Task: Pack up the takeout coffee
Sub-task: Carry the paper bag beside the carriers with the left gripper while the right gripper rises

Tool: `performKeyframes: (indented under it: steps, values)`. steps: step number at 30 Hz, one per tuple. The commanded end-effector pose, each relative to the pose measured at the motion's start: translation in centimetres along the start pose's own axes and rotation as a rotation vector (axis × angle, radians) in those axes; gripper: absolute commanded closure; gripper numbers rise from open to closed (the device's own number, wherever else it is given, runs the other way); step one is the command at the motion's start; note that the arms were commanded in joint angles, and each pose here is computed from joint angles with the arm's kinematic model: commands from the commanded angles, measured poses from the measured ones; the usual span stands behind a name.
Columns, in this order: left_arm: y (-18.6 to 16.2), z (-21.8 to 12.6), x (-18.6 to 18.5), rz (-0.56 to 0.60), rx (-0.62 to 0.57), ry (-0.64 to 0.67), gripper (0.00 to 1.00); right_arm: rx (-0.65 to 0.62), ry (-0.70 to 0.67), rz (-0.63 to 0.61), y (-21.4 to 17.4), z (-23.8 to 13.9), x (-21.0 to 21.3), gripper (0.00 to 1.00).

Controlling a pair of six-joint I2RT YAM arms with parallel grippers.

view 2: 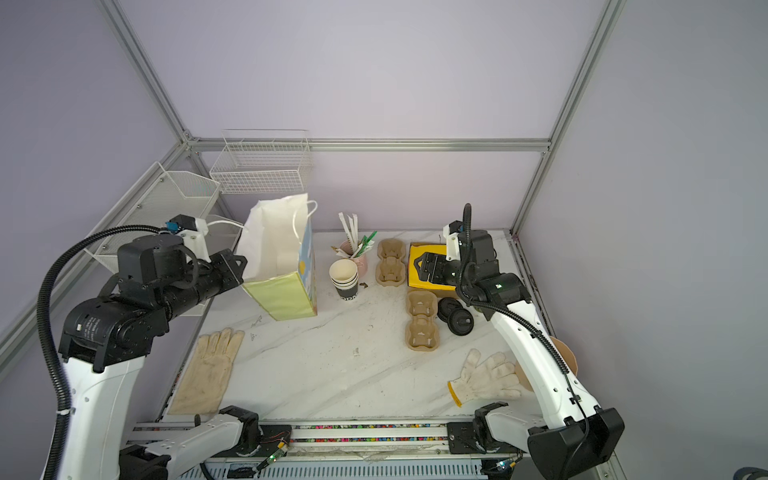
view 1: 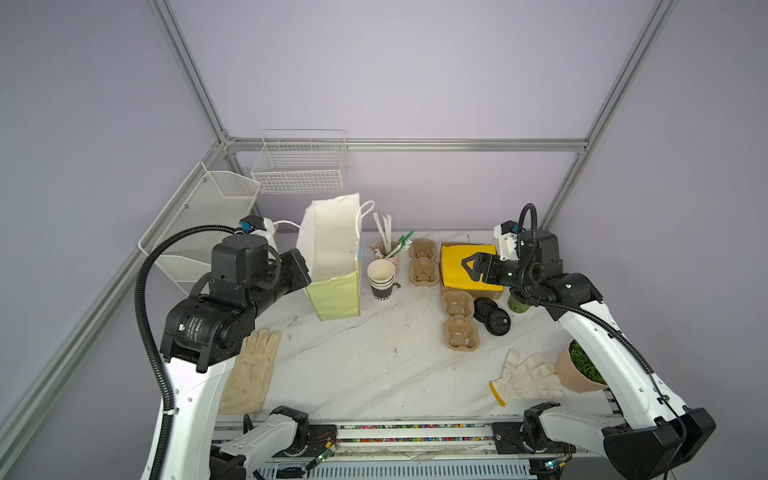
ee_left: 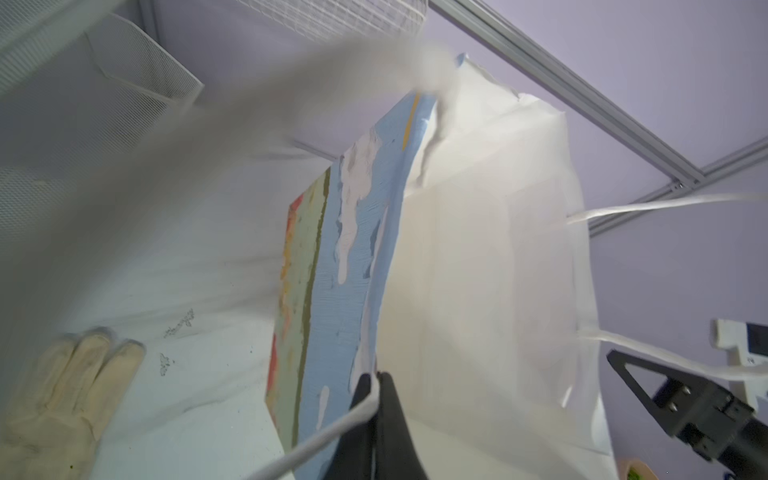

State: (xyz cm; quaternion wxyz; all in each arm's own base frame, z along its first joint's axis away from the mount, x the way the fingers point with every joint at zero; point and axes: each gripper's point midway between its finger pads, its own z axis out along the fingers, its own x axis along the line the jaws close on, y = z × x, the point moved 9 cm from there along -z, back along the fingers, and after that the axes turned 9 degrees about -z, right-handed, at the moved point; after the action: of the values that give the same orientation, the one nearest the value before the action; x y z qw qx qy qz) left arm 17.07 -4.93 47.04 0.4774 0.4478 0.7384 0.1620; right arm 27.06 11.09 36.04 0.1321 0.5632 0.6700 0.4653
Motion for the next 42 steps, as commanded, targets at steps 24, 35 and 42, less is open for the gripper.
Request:
performKeyframes:
  steps: [24, 35, 42]
  values:
    - [-10.6, 9.1, -6.9, -0.107, 0.176, -0.051, 1.0, -0.196, 0.247, 0.031, 4.9, -7.5, 4.9, 0.2]
    - [-12.9, 12.8, -8.0, -0.128, 0.188, 0.026, 1.0, -0.142, 0.301, 0.002, 5.2, -5.3, 8.7, 0.2]
    - [-13.8, 13.6, -7.9, -0.149, 0.189, 0.045, 1.0, -0.071, 0.189, -0.044, 3.8, -2.2, 10.9, 0.24]
